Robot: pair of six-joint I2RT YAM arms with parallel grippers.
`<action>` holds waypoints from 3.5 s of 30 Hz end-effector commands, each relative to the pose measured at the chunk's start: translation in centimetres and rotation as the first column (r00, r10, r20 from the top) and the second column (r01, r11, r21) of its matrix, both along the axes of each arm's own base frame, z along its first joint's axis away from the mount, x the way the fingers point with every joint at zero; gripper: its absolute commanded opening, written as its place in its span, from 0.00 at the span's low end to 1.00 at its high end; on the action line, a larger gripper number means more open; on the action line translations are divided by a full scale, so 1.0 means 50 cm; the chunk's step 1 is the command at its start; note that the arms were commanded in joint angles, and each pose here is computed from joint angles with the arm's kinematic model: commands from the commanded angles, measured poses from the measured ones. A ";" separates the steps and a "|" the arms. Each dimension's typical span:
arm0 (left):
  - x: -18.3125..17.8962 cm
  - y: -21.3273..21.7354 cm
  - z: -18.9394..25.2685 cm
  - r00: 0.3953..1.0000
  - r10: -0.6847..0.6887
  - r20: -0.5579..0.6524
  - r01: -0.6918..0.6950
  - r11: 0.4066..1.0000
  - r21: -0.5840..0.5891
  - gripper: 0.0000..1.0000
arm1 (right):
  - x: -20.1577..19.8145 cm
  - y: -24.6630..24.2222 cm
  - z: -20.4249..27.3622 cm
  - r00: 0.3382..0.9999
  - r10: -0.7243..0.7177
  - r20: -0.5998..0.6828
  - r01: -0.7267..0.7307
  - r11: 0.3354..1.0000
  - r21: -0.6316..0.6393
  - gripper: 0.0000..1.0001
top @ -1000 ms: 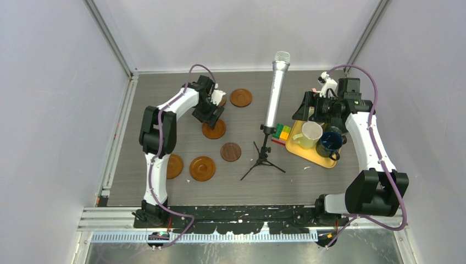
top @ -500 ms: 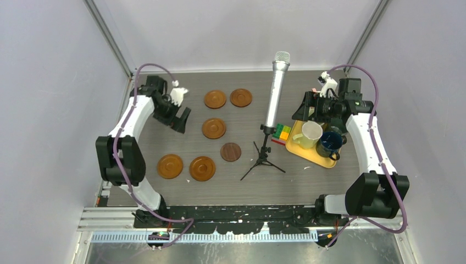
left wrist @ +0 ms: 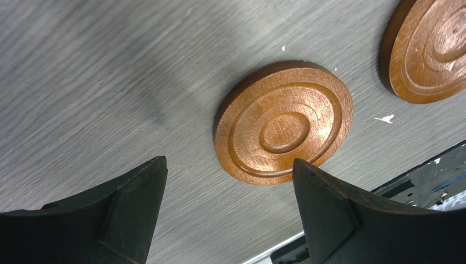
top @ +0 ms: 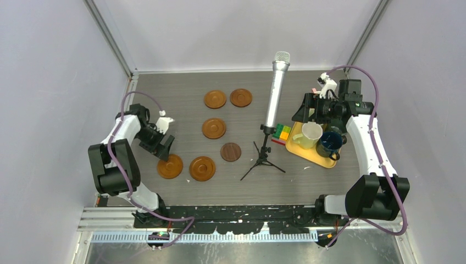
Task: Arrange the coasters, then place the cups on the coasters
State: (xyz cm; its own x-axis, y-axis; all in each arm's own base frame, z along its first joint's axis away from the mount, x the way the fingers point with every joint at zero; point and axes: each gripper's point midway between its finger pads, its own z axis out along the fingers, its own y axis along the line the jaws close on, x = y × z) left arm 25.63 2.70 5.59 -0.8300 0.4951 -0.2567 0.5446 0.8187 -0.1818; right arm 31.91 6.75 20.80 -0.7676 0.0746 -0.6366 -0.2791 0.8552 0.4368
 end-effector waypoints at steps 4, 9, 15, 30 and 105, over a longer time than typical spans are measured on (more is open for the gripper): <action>-0.004 -0.003 -0.026 0.997 -0.055 0.053 0.054 0.999 0.007 0.79 | 0.003 0.001 0.025 0.998 0.013 0.054 -0.013 1.000 0.001 0.86; -0.011 -0.007 -0.050 0.998 -0.039 0.042 0.039 0.999 0.007 0.70 | 0.003 0.001 0.023 0.999 0.011 0.050 -0.011 1.000 0.002 0.86; -0.015 -0.014 -0.084 0.997 -0.042 0.060 0.037 0.996 0.080 0.64 | 0.006 0.000 0.020 0.999 0.010 0.043 -0.011 1.000 0.004 0.86; 0.166 -0.045 -0.076 0.982 0.126 0.142 -0.139 0.987 0.085 0.38 | 0.014 -0.003 0.015 0.999 0.000 0.039 0.000 1.000 -0.002 0.86; 0.014 -0.331 -0.027 0.923 -0.375 0.087 0.363 0.923 0.129 0.81 | 0.005 -0.002 0.027 0.998 0.001 0.062 -0.001 1.000 -0.004 0.86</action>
State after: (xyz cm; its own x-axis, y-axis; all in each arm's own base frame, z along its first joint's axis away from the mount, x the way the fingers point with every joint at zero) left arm 26.84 -15.40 5.64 -0.5636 0.7656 -0.3103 0.8160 0.5744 -0.0649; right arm 31.97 6.73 20.55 -0.7728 0.0764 -0.6300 -0.2742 0.8551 0.4400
